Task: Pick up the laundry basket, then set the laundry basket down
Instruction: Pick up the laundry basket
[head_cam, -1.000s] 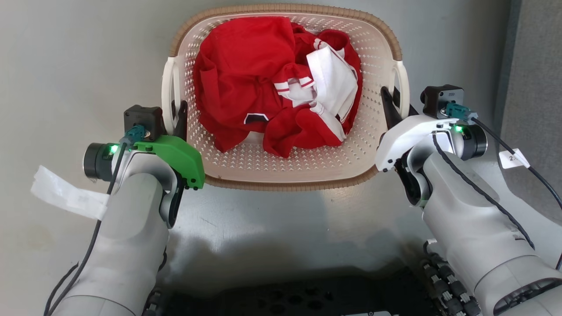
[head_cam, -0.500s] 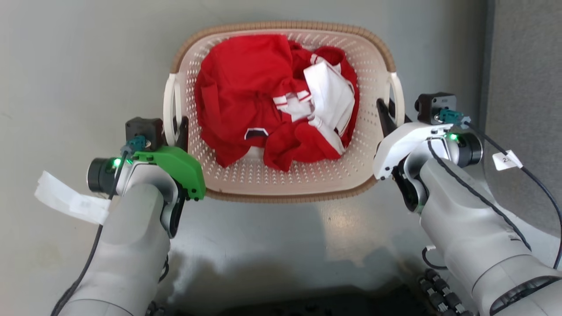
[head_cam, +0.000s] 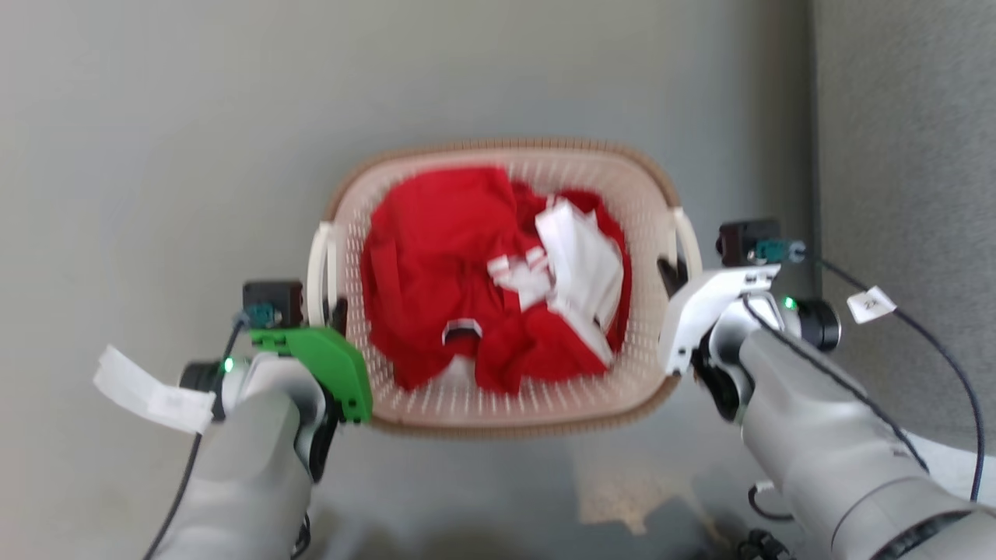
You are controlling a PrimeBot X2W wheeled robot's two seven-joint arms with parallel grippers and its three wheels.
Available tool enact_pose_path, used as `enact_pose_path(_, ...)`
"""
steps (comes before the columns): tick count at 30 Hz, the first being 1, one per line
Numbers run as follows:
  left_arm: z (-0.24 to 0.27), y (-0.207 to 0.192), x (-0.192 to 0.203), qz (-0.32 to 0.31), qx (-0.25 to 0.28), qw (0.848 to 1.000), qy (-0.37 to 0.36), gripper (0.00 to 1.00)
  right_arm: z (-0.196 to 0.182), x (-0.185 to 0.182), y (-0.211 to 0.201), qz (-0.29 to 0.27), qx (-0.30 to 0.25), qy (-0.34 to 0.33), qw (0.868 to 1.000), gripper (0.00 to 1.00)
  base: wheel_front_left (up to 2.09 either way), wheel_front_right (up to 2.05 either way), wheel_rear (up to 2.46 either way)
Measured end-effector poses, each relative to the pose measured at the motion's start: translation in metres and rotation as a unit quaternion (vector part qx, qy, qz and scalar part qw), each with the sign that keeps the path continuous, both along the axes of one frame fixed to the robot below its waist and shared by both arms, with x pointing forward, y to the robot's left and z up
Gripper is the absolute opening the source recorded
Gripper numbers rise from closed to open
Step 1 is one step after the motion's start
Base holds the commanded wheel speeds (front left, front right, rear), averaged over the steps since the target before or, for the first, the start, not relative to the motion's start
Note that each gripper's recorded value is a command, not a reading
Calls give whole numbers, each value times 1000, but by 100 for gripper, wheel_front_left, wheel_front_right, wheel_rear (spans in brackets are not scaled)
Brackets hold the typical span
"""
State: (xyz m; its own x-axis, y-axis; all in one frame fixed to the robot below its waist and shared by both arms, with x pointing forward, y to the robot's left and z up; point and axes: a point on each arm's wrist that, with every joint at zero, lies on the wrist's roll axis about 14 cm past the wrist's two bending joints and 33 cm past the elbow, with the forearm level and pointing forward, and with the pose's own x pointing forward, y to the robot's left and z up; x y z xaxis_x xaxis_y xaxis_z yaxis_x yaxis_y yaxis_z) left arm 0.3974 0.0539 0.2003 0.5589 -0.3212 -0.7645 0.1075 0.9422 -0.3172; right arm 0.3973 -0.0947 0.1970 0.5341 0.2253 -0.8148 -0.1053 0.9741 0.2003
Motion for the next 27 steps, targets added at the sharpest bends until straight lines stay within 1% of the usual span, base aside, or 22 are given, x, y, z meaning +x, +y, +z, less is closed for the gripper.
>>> enact_pose_path(6,12,2,-23,-5,3,1000,30,0,14,-21,3,4,3,27,1000,0,0,0,0)
enact_pose_path(9,21,3,-28,-2,0,1000,28,0,22,-30,4,3,5,32,999,0,0,0,0)
enact_pose_path(14,35,4,-39,-1,-1,1000,27,0,37,-39,6,7,6,31,999,0,0,0,0)
enact_pose_path(19,49,6,-57,-3,2,1000,26,0,50,-60,8,6,10,38,999,0,0,0,0)
enact_pose_path(27,68,8,-71,9,-4,1000,16,0,70,-71,12,14,11,24,1000,0,0,0,0)
